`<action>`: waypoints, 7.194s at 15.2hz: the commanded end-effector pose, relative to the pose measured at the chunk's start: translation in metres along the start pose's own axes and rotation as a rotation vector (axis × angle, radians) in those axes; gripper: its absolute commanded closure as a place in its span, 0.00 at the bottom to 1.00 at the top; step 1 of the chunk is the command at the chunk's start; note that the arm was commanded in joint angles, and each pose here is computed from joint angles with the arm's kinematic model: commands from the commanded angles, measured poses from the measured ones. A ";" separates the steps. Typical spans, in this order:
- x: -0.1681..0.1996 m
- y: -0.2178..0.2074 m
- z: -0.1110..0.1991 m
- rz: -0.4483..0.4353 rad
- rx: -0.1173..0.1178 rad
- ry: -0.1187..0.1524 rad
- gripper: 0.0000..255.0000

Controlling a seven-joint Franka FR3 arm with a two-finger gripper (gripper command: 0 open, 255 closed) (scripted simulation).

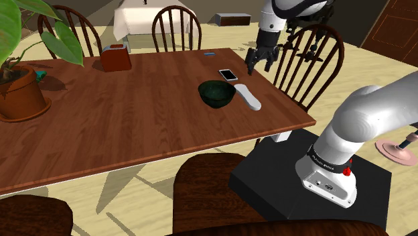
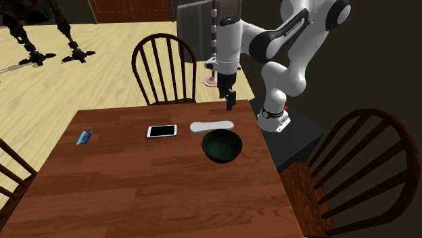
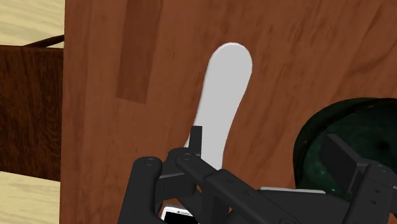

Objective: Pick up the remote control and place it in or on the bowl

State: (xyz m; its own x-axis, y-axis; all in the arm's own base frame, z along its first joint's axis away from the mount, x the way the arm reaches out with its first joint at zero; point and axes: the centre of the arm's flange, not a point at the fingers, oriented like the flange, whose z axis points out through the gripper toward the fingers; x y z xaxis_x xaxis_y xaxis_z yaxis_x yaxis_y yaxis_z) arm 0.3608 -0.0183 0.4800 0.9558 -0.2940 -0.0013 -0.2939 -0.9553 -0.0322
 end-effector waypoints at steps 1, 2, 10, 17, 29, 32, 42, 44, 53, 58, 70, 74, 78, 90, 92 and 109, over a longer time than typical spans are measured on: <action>0.009 0.003 0.023 0.027 -0.010 0.005 0.00; 0.015 0.004 0.035 0.040 -0.016 0.005 0.00; 0.053 0.016 0.111 0.123 -0.050 0.010 0.00; 0.053 0.017 0.146 0.123 -0.050 0.010 0.00; 0.053 0.017 0.146 0.123 -0.050 0.010 1.00; 0.053 0.017 0.146 0.123 -0.050 0.010 1.00; 0.053 0.016 0.104 0.123 -0.050 0.010 1.00; 0.053 0.016 0.093 0.123 -0.050 0.010 1.00; 0.053 0.014 0.046 0.123 -0.050 0.010 1.00; 0.053 0.013 0.019 0.123 -0.050 0.010 1.00; 0.054 -0.028 -0.025 0.123 -0.050 0.010 1.00; 0.055 -0.081 -0.026 0.123 -0.050 0.010 1.00; 0.056 -0.133 -0.027 0.123 -0.050 0.010 1.00; 0.057 -0.155 0.031 0.123 -0.050 0.010 1.00; 0.057 -0.154 0.041 0.123 -0.050 0.010 1.00; 0.057 -0.155 0.038 0.123 -0.050 0.010 0.00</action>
State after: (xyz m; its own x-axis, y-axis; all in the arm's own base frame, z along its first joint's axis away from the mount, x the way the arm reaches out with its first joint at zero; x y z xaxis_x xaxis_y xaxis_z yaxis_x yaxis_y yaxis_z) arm 0.4611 0.1137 0.4399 0.9125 -0.4091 0.0085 -0.4091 -0.9123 0.0172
